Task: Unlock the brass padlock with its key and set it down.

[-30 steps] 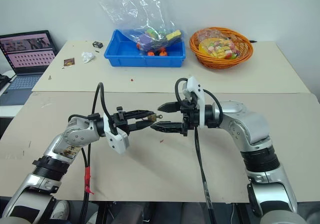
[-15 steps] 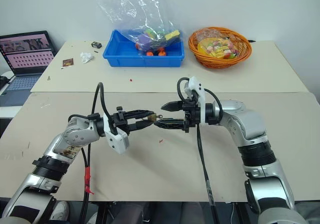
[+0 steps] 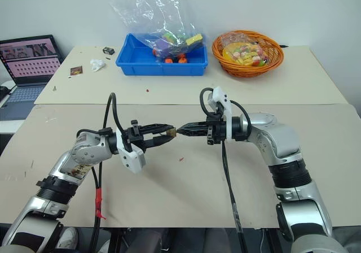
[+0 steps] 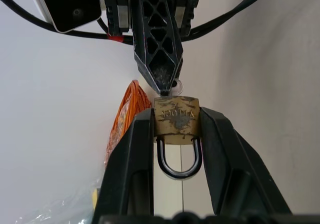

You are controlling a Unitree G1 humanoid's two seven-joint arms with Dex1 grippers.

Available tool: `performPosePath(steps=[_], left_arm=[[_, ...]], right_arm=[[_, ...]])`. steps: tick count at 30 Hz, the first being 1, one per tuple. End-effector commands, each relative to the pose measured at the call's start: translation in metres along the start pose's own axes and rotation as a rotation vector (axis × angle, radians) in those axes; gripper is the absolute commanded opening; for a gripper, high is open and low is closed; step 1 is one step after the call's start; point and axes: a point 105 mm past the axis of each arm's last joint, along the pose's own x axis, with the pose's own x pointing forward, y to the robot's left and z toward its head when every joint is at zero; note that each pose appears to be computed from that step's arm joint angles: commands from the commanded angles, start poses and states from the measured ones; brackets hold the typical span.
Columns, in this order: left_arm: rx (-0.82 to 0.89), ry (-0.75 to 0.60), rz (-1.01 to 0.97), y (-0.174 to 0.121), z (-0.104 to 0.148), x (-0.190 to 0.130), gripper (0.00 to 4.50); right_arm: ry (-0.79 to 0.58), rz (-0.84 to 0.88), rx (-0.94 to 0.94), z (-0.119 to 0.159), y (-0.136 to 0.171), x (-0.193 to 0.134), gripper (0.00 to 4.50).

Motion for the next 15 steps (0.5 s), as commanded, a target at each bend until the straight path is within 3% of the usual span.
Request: performPosePath(steps=[1, 10, 13, 15], left_arm=[[0.029, -0.036, 0.033, 0.011, 0.008, 0.001, 0.79], [0.029, -0.038, 0.034, 0.011, 0.009, 0.001, 0.79], [0.029, -0.040, 0.035, 0.011, 0.010, 0.000, 0.79], [0.030, -0.042, 0.035, 0.011, 0.011, 0.000, 0.79]], right_arm=[[-0.031, 0.034, -0.069, 0.018, 0.010, 0.002, 0.02], [-0.016, 0.039, -0.074, 0.015, 0.015, 0.007, 0.02], [-0.032, 0.078, 0.006, 0.016, 0.021, 0.010, 0.02], [-0.065, 0.067, 0.179, 0.017, 0.016, 0.013, 0.02]])
